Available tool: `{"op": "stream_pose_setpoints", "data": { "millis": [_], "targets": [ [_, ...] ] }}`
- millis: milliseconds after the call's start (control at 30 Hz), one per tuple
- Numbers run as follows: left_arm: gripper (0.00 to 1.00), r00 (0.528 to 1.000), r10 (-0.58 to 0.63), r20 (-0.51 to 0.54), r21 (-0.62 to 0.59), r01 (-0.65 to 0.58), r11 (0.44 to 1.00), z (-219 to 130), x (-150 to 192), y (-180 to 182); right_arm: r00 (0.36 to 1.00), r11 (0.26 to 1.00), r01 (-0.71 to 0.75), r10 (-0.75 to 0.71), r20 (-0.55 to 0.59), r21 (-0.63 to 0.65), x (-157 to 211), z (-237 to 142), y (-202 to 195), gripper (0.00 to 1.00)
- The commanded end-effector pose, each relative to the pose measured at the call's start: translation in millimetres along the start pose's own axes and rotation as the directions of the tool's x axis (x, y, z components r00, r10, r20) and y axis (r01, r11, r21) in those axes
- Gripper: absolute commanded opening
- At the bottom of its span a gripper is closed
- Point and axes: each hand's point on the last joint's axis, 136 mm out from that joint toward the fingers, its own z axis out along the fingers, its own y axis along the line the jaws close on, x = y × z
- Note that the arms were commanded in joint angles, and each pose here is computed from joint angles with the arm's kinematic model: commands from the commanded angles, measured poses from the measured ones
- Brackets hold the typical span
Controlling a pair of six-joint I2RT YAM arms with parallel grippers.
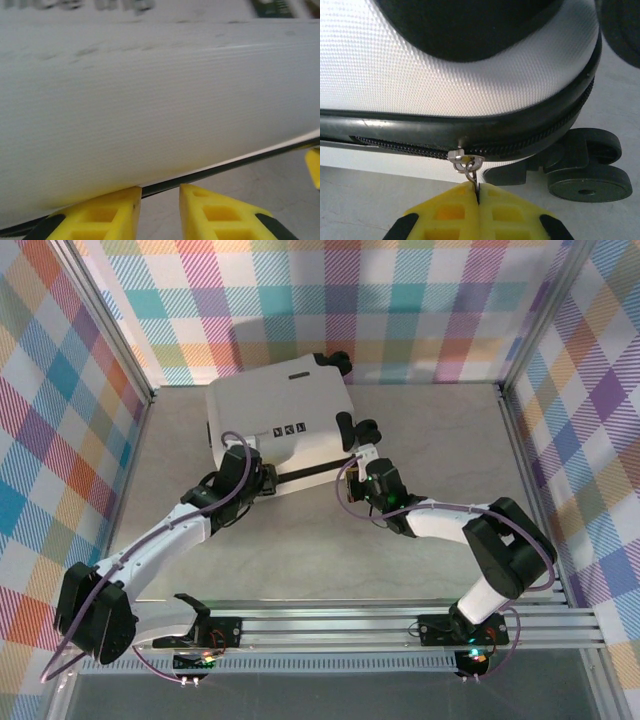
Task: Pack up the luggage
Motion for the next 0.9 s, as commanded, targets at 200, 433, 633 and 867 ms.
{"op": "stream_pose_setpoints", "data": {
  "millis": [200, 433, 633, 867],
  "targets": [
    [0.27, 0.996, -0.044, 0.077, -0.266, 0.063, 0.962, 17.2, -45.9, 77.2, 1.000, 1.000, 0.013, -0.013, -0.007, 0.018, 0.8, -6.5, -24.0, 0.00],
    [0.30, 0.987, -0.040, 0.155, -0.044, 0.047, 0.998, -20.8, -82.2, 14.0, 0.996, 0.995, 0.084, -0.085, -0.010, -0.055, 16.5, -9.0, 28.4, 0.00],
    [0.37, 0.990, 0.058, 0.132, 0.145, -0.078, 0.986, -41.9, -96.5, -69.9, 0.998, 0.997, 0.065, -0.065, 0.010, -0.032, 21.6, -17.6, 31.3, 0.00],
    [0.39, 0.981, 0.184, 0.066, 0.334, -0.196, 0.922, -13.1, -106.2, -163.7, 0.997, 0.996, 0.081, -0.081, 0.009, -0.042, 22.2, -22.3, 31.2, 0.00]
  ]
}}
